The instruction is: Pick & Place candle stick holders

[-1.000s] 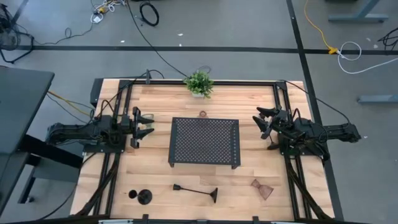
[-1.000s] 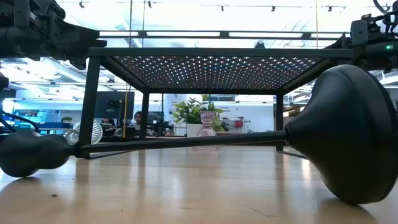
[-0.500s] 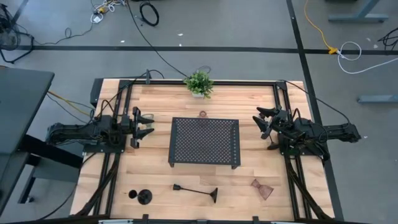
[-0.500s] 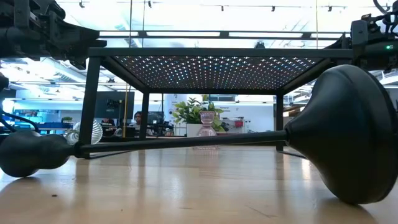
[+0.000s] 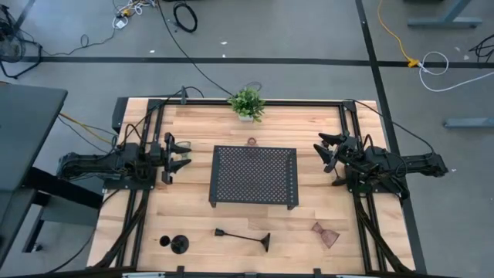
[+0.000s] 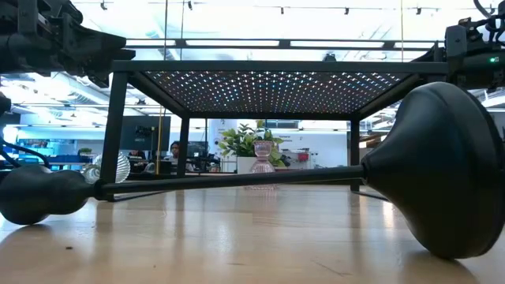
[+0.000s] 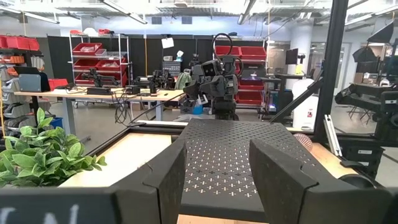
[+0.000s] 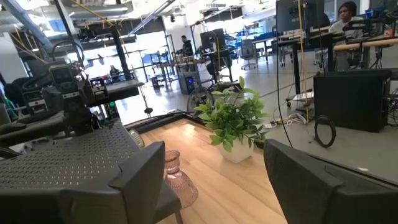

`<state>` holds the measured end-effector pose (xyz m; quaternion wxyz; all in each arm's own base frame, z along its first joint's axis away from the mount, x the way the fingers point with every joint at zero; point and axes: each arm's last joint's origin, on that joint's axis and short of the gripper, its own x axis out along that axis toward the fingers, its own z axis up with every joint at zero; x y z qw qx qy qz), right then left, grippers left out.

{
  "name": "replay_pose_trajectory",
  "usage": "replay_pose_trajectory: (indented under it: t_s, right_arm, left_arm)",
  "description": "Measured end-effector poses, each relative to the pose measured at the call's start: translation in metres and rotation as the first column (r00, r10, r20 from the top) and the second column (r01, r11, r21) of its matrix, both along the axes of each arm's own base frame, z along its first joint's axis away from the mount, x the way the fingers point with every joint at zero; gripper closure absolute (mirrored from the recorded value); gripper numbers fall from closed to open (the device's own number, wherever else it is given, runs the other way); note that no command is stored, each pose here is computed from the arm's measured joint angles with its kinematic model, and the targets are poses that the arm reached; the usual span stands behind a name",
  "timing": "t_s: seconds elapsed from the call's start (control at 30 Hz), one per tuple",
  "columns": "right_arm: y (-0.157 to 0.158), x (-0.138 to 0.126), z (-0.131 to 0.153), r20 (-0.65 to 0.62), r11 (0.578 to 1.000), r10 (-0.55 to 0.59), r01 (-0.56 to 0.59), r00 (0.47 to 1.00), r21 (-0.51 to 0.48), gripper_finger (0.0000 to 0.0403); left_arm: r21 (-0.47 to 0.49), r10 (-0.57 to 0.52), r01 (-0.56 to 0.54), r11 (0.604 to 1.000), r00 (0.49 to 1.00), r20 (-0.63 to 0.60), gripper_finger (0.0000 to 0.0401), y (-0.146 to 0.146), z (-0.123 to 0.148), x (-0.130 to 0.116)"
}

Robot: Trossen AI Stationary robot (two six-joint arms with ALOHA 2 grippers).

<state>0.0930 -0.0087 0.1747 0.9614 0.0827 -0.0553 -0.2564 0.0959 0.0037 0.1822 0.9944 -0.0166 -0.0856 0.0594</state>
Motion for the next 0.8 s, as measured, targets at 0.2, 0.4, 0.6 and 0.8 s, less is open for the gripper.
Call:
replay_pose_trajectory:
  t_s: [0.2,0.4,0.6,0.8]
  right_arm:
    - [0.0,0.0,0.0,0.0,1.0,0.0,0.0,1.0,0.0,0.013]
    - [0.0,0.0,0.0,0.0,1.0,0.0,0.0,1.0,0.0,0.013]
    - [0.0,0.0,0.0,0.0,1.0,0.0,0.0,1.0,0.0,0.013]
    - [-0.0006,-0.0006,0.0031,-0.038,0.993,-0.033,0.028,0.999,-0.118,0.013]
  left_arm:
    - [-0.018,-0.003,0.003,1.0,1.0,0.0,0.0222,0.0,-0.0003,0.0001]
    - [-0.02,0.012,-0.012,1.0,1.0,0.028,0.0222,0.0004,0.0024,-0.0005]
    - [-0.073,0.079,-0.076,0.994,0.996,0.04,0.0222,0.0025,0.0031,-0.001]
    - [-0.088,0.108,-0.104,0.991,0.993,0.037,0.0222,0.0034,0.0026,-0.0011]
